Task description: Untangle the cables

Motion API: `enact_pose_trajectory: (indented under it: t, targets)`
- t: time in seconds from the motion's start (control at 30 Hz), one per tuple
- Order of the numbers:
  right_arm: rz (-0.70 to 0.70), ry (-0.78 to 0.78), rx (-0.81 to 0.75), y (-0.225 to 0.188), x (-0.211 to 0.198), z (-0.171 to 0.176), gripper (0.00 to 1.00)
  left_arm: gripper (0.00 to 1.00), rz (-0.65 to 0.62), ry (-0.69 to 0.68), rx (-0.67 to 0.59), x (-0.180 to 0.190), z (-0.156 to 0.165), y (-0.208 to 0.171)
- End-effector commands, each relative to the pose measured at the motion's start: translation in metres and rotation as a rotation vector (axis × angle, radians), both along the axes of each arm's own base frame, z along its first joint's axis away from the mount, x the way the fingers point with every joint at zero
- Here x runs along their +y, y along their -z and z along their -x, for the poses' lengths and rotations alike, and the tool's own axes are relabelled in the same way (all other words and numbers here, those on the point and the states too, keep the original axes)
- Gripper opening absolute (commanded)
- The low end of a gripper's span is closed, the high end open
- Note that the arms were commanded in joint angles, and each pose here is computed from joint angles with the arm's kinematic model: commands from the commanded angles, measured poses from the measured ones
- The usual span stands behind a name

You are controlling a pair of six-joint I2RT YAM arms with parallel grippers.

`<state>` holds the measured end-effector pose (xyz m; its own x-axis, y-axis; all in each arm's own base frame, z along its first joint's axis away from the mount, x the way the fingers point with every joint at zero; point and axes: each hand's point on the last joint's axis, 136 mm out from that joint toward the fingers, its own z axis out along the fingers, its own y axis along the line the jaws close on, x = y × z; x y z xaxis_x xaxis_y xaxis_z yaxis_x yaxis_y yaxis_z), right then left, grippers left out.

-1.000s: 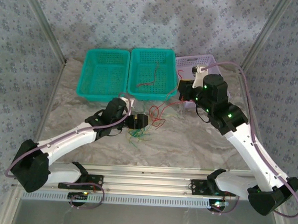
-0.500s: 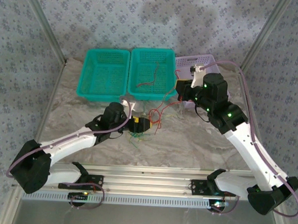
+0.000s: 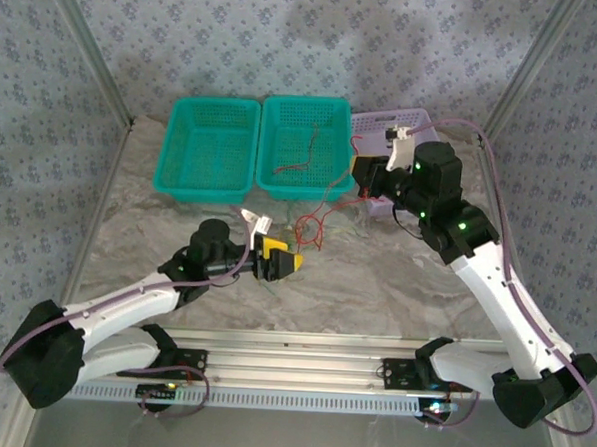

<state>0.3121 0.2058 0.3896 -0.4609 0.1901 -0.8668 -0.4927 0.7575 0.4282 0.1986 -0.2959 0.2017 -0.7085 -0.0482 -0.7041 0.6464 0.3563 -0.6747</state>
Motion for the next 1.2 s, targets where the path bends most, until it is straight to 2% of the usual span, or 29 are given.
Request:
enact_pose_trajectory:
  t: [0.0, 0.13, 0.47, 0.77, 0.9, 0.97, 1.17]
  targets:
    - [-0.083, -0.078, -0.031, -0.024, 0.012, 0.006, 0.0, 0.91, 0.038, 0.059, -0.069, -0.01, 0.005, -0.014]
    - [-0.121, -0.154, -0.009, -0.025, 0.026, 0.012, 0.0, 0.91, 0.026, 0.052, -0.076, -0.016, -0.002, -0.012]
    - [-0.127, -0.179, 0.038, -0.014, 0.032, 0.011, 0.0, 0.88, 0.009, -0.016, -0.137, -0.013, -0.016, -0.022]
    - [-0.165, -0.226, 0.1, -0.003, 0.043, 0.01, 0.0, 0.57, 0.037, -0.009, -0.154, -0.016, -0.014, -0.03]
    - [-0.165, -0.22, 0.105, -0.002, 0.042, 0.009, 0.0, 0.44, 0.033, -0.022, -0.155, -0.015, -0.016, -0.029]
    - [-0.168, -0.218, 0.105, -0.002, 0.041, 0.009, 0.0, 0.41, 0.033, -0.026, -0.154, -0.015, -0.016, -0.029]
    - [-0.162, -0.192, 0.1, -0.003, 0.034, 0.008, 0.0, 0.19, 0.02, -0.025, -0.148, -0.013, -0.014, -0.025]
